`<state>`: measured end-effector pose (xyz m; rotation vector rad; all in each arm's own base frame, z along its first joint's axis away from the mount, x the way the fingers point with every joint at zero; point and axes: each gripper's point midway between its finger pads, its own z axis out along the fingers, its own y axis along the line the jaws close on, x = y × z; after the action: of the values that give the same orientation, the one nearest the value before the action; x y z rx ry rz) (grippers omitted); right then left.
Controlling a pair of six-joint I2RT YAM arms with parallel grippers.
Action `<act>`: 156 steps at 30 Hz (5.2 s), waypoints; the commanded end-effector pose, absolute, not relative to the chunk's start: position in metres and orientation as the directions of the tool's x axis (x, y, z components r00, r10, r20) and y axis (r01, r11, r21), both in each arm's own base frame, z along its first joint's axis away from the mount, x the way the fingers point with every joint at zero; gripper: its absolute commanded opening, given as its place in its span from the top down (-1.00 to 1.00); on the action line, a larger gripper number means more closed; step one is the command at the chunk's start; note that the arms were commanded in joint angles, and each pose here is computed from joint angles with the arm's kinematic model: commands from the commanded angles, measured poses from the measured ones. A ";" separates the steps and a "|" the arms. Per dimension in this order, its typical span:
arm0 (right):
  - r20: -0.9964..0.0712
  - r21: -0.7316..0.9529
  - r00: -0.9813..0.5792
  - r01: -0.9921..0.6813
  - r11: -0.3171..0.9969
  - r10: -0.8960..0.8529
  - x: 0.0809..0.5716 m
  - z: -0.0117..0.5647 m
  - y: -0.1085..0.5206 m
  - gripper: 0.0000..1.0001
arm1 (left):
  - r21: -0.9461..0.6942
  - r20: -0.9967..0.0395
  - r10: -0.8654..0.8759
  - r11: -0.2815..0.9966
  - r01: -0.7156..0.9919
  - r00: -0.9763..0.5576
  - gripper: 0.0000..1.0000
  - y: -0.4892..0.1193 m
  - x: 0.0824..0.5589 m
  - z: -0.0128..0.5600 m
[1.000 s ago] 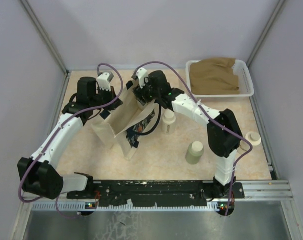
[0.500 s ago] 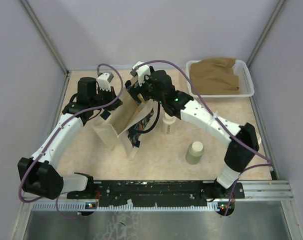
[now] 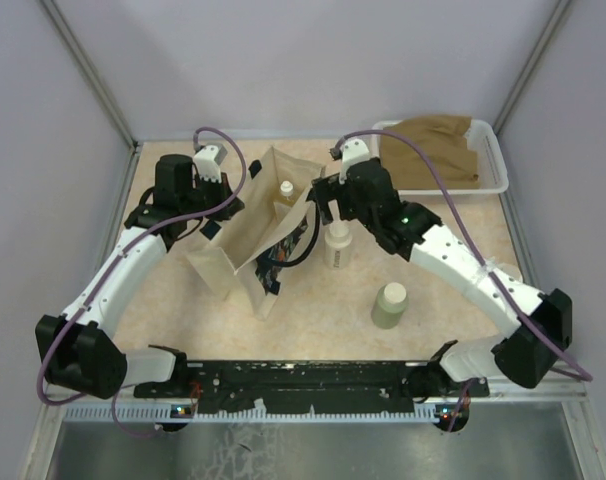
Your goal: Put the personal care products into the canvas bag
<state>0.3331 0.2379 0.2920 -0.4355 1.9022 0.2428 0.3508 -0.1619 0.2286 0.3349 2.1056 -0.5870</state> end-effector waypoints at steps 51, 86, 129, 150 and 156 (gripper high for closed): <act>-0.935 -0.094 -0.307 -0.266 0.959 -0.177 0.344 0.325 0.189 1.00 | -0.274 -0.850 0.003 0.851 0.447 -0.527 1.00 -0.162 0.352 0.231; -0.993 -0.018 -0.045 -0.851 0.525 -0.106 0.342 0.343 0.411 1.00 | -0.279 -0.857 0.009 0.832 0.479 -0.515 1.00 -0.167 0.348 0.246; -0.959 -0.044 -0.222 -0.495 0.868 -0.176 0.328 0.347 0.284 -0.98 | -0.255 -0.851 0.022 0.855 0.451 -0.524 1.00 -0.157 0.344 0.241; -0.688 -0.031 -0.725 0.055 0.998 0.018 0.218 0.173 0.094 -0.98 | -0.270 -0.843 0.020 0.848 0.456 -0.537 1.00 -0.163 0.354 0.233; -0.605 0.024 -0.795 0.030 0.999 0.038 0.200 0.141 0.104 -0.99 | -0.278 -0.843 0.019 0.841 0.465 -0.538 1.00 -0.166 0.354 0.234</act>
<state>0.2106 0.0971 0.1577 -0.0003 2.4272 -0.0461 0.3481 -0.1601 0.2231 0.3418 2.1099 -0.5769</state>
